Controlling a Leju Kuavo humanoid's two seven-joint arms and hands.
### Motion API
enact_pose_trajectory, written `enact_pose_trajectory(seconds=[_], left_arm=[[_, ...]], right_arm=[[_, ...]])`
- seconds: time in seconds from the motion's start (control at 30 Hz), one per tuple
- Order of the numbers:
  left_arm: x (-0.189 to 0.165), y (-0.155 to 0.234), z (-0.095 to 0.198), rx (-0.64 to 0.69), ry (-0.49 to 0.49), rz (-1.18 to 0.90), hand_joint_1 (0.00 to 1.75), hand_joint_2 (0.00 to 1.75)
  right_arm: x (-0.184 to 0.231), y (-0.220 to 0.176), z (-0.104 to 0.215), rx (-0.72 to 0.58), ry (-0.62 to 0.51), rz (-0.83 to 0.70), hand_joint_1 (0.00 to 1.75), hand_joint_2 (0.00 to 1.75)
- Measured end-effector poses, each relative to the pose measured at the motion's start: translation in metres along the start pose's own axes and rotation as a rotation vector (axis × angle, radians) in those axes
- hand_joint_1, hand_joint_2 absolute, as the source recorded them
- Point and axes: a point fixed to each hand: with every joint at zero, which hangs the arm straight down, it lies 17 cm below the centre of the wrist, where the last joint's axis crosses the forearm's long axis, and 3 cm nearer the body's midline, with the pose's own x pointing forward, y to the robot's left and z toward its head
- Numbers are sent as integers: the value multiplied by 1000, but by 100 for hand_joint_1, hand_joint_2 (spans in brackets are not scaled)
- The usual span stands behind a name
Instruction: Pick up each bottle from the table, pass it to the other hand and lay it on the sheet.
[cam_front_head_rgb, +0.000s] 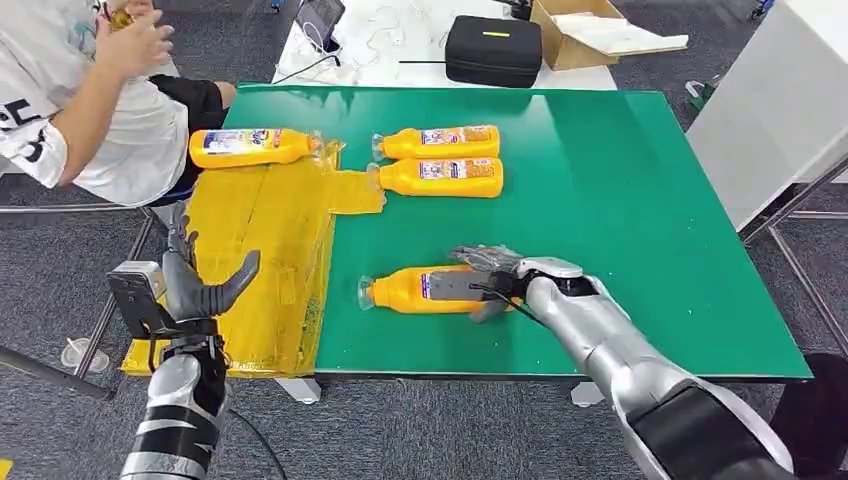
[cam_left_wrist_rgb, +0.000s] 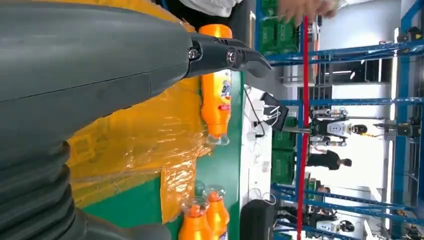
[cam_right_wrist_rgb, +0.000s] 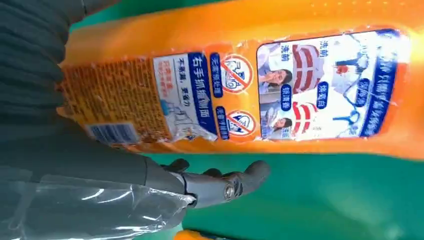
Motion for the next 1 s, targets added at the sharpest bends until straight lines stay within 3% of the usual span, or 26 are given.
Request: enact_pose_trajectory(seconds=[0.43,0.77,0.83,0.87,1.0], left_arm=[[-6,-6,-1,-2,17,12,0,175],[-6,-9,-1,-4,20,14,0,175],[-7,-10,1,-9,23,17,0,175],[-9,-12,4,-17,29,22,0,175],[-12,-29,16,-63,54,119,0,175]], right_arm=[[0,21,-7,57,26,195,175,175],[17,6,-15,-112,-2,141,175,175],[28,-3,-13,-249,-44,62,175,175],[41,-17,-8,-379,-85,3,175,175],[98,-82,46,-840,-257,-190,175,175]])
